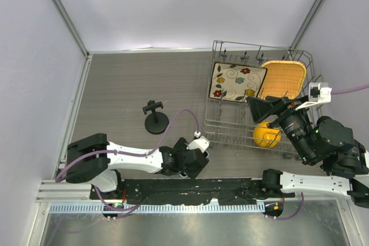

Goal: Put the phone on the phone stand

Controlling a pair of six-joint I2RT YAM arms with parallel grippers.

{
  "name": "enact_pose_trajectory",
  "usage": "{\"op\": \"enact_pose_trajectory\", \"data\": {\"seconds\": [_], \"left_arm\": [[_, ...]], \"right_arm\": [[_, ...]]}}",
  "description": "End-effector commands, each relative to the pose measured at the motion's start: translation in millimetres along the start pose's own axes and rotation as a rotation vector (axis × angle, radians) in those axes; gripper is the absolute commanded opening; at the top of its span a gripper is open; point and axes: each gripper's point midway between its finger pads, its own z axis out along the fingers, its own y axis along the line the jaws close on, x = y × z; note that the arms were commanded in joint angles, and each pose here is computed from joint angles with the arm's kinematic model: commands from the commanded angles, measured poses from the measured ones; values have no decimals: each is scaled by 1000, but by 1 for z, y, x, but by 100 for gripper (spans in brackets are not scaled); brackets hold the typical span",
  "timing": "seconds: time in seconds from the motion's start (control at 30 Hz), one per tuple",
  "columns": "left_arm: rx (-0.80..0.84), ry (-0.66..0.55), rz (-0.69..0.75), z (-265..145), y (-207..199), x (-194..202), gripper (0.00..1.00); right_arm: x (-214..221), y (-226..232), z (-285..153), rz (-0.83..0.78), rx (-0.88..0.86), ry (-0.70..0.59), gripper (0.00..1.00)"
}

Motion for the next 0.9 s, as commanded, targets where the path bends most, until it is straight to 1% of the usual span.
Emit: {"op": "enact_pose_trajectory", "data": {"seconds": [0.0, 0.1, 0.27, 0.47, 0.6, 0.67, 0.77, 0.8, 0.87], "left_arm": [[56, -42, -35, 9, -3, -16, 100], [120, -35, -21, 12, -12, -14, 100], [153, -5, 9, 17, -23, -13, 100], [105, 35, 18, 25, -16, -3, 99], [51, 82, 20, 30, -8, 8, 91], [31, 95, 19, 33, -5, 12, 88], [8, 116, 21, 36, -1, 19, 79], [4, 126, 27, 36, -1, 22, 73], [6, 135, 25, 35, -1, 24, 65]], "right_arm": [[-9, 5, 0, 43, -16, -22, 84], [-7, 6, 1, 39, -12, -20, 84], [-7, 9, 3, 32, -14, -18, 84], [-6, 8, 2, 37, -16, -17, 84], [-7, 7, 1, 43, -12, -20, 84], [-6, 7, 2, 40, -11, -19, 84], [-5, 6, 2, 36, -11, -17, 84], [-6, 6, 1, 37, -12, -17, 84], [-5, 6, 1, 41, -14, -14, 84]]}}
